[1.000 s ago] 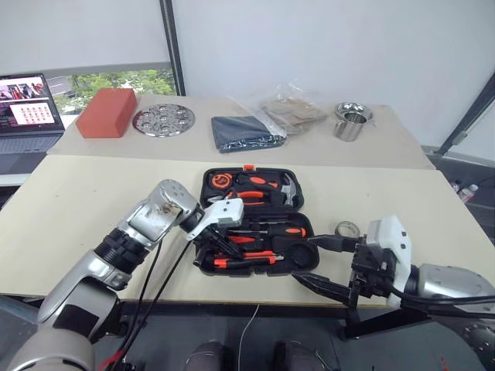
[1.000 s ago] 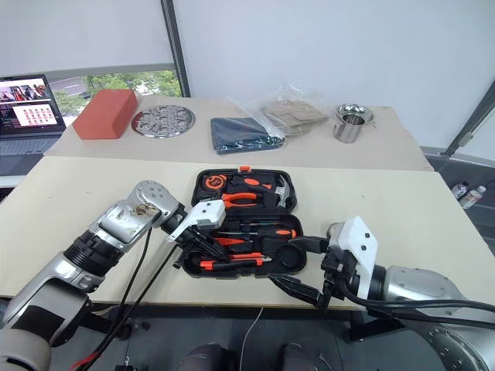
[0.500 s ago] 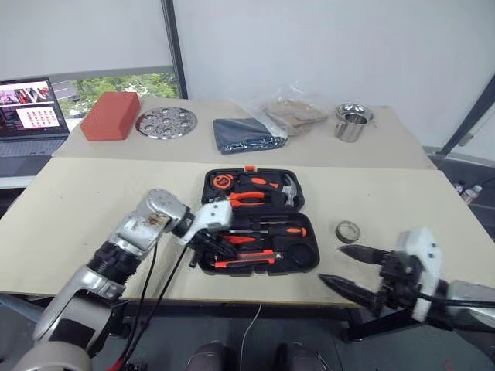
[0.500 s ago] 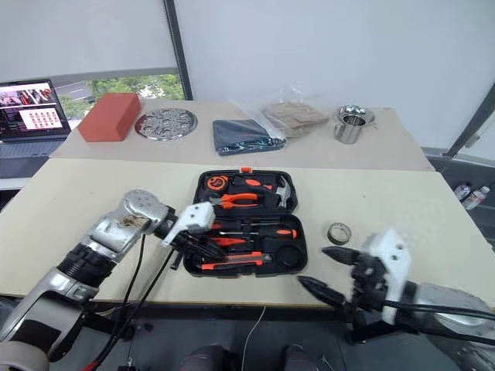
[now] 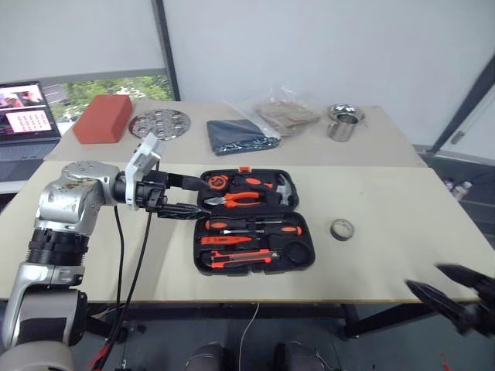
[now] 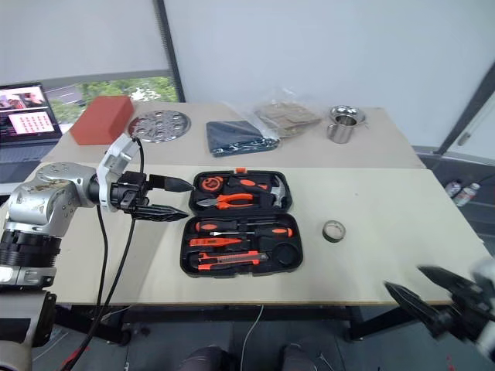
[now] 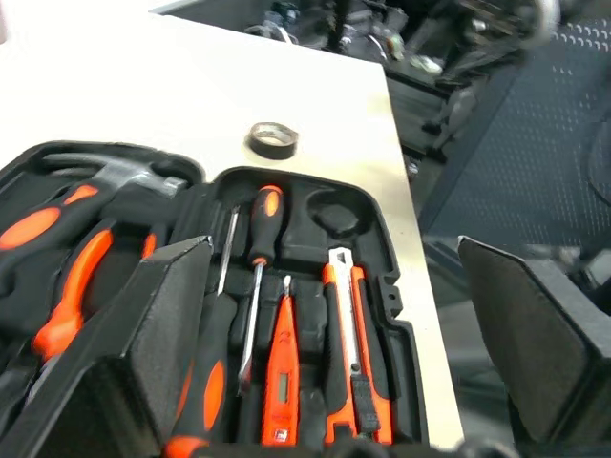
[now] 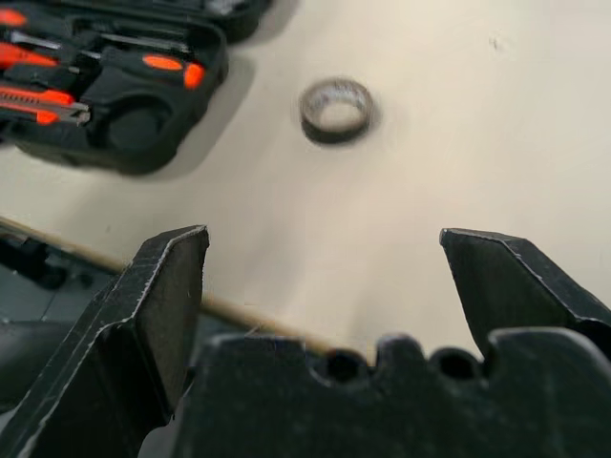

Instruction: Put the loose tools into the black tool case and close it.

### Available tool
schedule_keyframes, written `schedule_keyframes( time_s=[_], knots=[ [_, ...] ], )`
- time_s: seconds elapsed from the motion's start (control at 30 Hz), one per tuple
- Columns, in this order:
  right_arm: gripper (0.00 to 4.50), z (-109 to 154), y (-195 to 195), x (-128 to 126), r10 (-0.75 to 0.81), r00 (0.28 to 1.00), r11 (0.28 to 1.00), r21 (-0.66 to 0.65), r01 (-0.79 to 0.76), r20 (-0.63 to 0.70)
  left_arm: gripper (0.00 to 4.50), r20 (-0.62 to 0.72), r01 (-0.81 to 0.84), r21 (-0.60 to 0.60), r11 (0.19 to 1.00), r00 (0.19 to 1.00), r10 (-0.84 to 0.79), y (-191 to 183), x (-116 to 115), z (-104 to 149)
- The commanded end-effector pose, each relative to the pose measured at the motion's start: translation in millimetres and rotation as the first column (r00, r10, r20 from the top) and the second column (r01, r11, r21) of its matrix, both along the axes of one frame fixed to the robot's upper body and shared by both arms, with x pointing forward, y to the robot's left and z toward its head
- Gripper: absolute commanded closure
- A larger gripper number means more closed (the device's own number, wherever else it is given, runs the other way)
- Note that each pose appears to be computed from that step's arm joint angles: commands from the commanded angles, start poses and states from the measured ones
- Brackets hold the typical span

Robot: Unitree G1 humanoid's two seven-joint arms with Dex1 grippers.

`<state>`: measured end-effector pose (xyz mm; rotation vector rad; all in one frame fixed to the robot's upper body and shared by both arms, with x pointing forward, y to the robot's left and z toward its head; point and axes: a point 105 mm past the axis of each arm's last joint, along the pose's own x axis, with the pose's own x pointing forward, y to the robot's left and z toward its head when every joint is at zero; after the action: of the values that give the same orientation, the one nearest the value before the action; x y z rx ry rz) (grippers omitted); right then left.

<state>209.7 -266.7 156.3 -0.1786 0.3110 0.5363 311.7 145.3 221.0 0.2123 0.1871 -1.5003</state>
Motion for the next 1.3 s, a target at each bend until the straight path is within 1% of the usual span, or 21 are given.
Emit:
schedule_keyframes(
  time_s=[0.03,0.1,0.23,0.4,0.43,0.47,0.5,0.53,0.57,0.6,0.63,0.7,0.73,0.83,0.87,0.9,1.0,1.1,1.17,1.23,1.3],
  knots=[
    [0.00,-5,19,47,0.074,0.997,0.994,-0.087,-0.073,0.015,0.06,0.115,-0.011,0.092,0.996,0.993,0.000,-5,2,-9],
    [0.00,-9,26,67,0.093,0.996,0.987,-0.135,-0.091,0.006,0.06,0.122,-0.011,0.103,0.995,0.993,-0.002,-7,1,-14],
    [0.00,-21,34,89,0.124,0.992,0.973,-0.192,-0.127,-0.027,0.06,0.138,-0.010,0.114,0.993,0.990,-0.006,-9,-3,-17],
    [0.00,-34,40,105,0.139,0.988,0.965,-0.215,-0.152,-0.074,0.06,0.149,-0.034,0.119,0.992,0.989,0.016,-7,-4,-17],
    [0.25,-36,43,108,0.143,0.987,0.964,-0.213,-0.157,-0.078,0.00,0.151,-0.039,0.120,0.992,0.988,0.020,-7,-4,-16],
    [0.25,-38,45,110,0.151,0.985,0.964,-0.211,-0.165,-0.080,0.00,0.152,-0.042,0.119,0.992,0.988,0.023,-7,-4,-16],
    [0.64,-40,48,111,0.161,0.984,0.962,-0.211,-0.175,-0.083,0.00,0.155,-0.045,0.116,0.992,0.988,0.027,-7,-3,-15],
    [0.79,-42,50,112,0.167,0.982,0.960,-0.212,-0.181,-0.085,0.00,0.156,-0.048,0.114,0.992,0.987,0.030,-7,-3,-14],
    [1.15,-43,51,113,0.169,0.982,0.960,-0.212,-0.183,-0.086,0.00,0.157,-0.050,0.112,0.992,0.987,0.032,-7,-3,-14],
    [1.67,-44,52,114,0.169,0.982,0.960,-0.212,-0.184,-0.086,0.00,0.159,-0.052,0.111,0.992,0.987,0.034,-8,-2,-13],
    [1.80,-44,52,115,0.169,0.982,0.960,-0.213,-0.184,-0.083,0.00,0.161,-0.054,0.112,0.992,0.986,0.035,-8,-2,-13],
    [2.45,-43,52,117,0.170,0.983,0.961,-0.209,-0.181,-0.071,0.00,0.162,-0.056,0.112,0.992,0.986,0.037,-8,-1,-13],
    [2.85,-42,53,117,0.175,0.983,0.961,-0.205,-0.184,-0.064,0.00,0.162,-0.056,0.112,0.992,0.986,0.037,-9,-1,-14],
    [3.87,-28,62,107,0.258,0.965,0.947,-0.187,-0.262,-0.050,0.00,0.154,-0.036,0.125,0.992,0.988,0.017,-10,-4,-16],
    [4.33,-22,68,100,0.309,0.950,0.930,-0.191,-0.313,-0.052,0.00,0.146,-0.024,0.131,0.991,0.989,0.005,-10,-6,-18],
    [4.48,-14,79,90,0.375,0.926,0.909,-0.173,-0.378,-0.054,0.00,0.139,-0.010,0.138,0.990,0.990,-0.010,-10,-9,-19],
    [4.48,6,113,65,0.506,0.861,0.858,-0.080,-0.508,-0.040,0.00,0.129,0.017,0.154,0.988,0.991,-0.037,-12,-13,-24],
    [4.48,8,142,46,0.592,0.805,0.805,-0.027,-0.593,-0.041,0.00,0.129,0.027,0.152,0.988,0.991,-0.047,-16,-14,-26],
    [4.48,-4,152,41,0.602,0.794,0.794,-0.044,-0.606,-0.077,0.00,0.128,0.032,0.151,0.988,0.990,-0.052,-18,-15,-26],
    [4.48,-26,146,47,0.554,0.820,0.806,-0.153,-0.572,-0.147,0.00,0.129,0.035,0.150,0.988,0.990,-0.054,-18,-16,-26],
    [4.48,-40,137,55,0.504,0.845,0.806,-0.254,-0.534,-0.179,0.00,0.130,0.035,0.149,0.988,0.990,-0.054,-19,-15,-26]
  ],
)
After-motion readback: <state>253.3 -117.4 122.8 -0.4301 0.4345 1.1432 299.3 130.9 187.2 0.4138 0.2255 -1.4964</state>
